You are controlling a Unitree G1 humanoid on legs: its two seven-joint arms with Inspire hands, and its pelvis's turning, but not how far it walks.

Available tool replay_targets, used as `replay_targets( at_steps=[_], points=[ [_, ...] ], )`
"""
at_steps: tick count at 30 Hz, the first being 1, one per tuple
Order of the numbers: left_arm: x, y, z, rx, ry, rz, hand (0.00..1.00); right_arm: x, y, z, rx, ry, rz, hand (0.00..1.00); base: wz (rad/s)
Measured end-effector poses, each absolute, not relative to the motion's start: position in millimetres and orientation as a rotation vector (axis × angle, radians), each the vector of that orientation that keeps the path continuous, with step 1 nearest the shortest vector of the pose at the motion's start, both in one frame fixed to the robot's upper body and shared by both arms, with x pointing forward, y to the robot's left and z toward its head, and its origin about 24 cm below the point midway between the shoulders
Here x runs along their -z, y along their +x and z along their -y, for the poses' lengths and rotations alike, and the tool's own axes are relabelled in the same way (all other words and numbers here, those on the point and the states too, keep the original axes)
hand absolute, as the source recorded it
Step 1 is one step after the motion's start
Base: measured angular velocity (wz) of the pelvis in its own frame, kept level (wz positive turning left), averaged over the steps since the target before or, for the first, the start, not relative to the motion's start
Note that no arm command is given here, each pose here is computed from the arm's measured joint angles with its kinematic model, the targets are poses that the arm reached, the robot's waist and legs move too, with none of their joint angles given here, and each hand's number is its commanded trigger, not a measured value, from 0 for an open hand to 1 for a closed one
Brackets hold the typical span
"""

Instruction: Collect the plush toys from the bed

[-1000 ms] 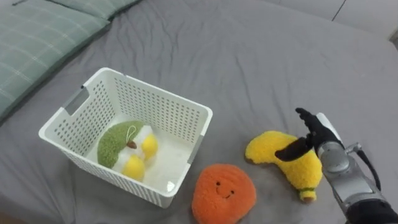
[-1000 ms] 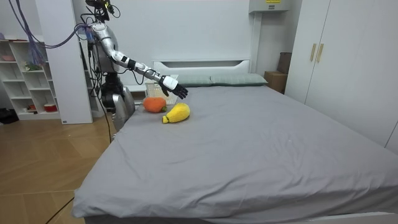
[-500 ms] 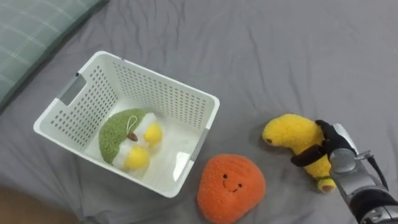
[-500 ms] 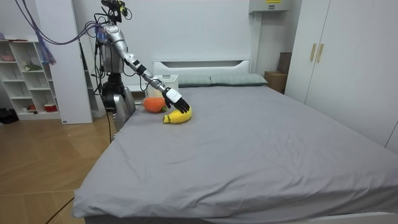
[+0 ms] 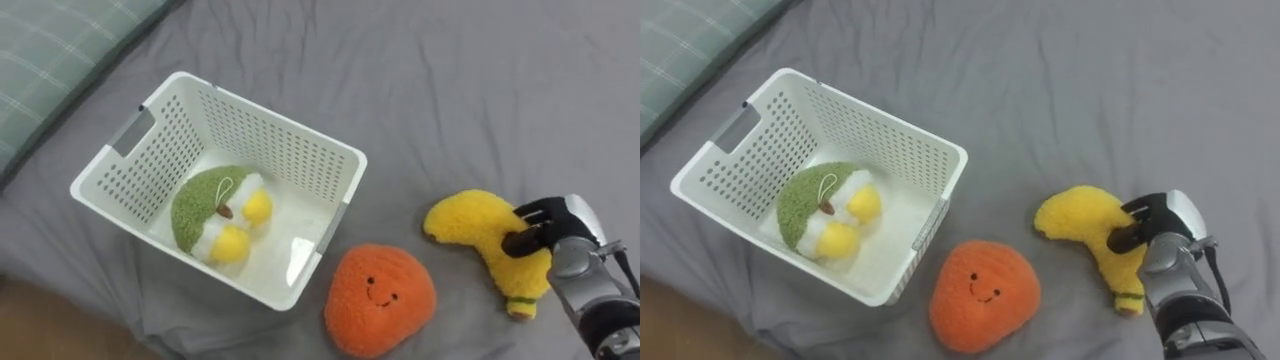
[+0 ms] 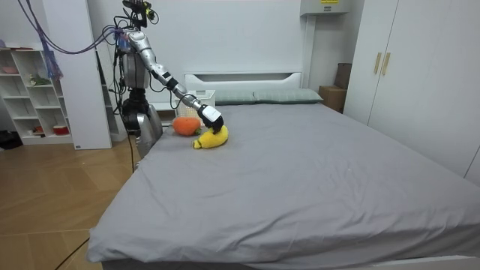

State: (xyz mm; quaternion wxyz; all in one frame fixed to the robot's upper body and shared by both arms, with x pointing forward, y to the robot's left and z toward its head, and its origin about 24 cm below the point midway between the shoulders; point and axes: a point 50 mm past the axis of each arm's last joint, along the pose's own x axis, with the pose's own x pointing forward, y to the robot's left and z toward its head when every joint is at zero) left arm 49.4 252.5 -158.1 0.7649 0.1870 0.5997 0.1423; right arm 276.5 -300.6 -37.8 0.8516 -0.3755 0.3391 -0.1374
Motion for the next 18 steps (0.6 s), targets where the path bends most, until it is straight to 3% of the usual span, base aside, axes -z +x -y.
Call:
replay_targets(
  at_steps=[18],
  points=[
    [155.6,49.6,-259.5,-0.319,0.423,-1.282,0.00,43.5,271.0,297.6,0.219,-0.836,-0.721,1.00,0.00]
  ],
)
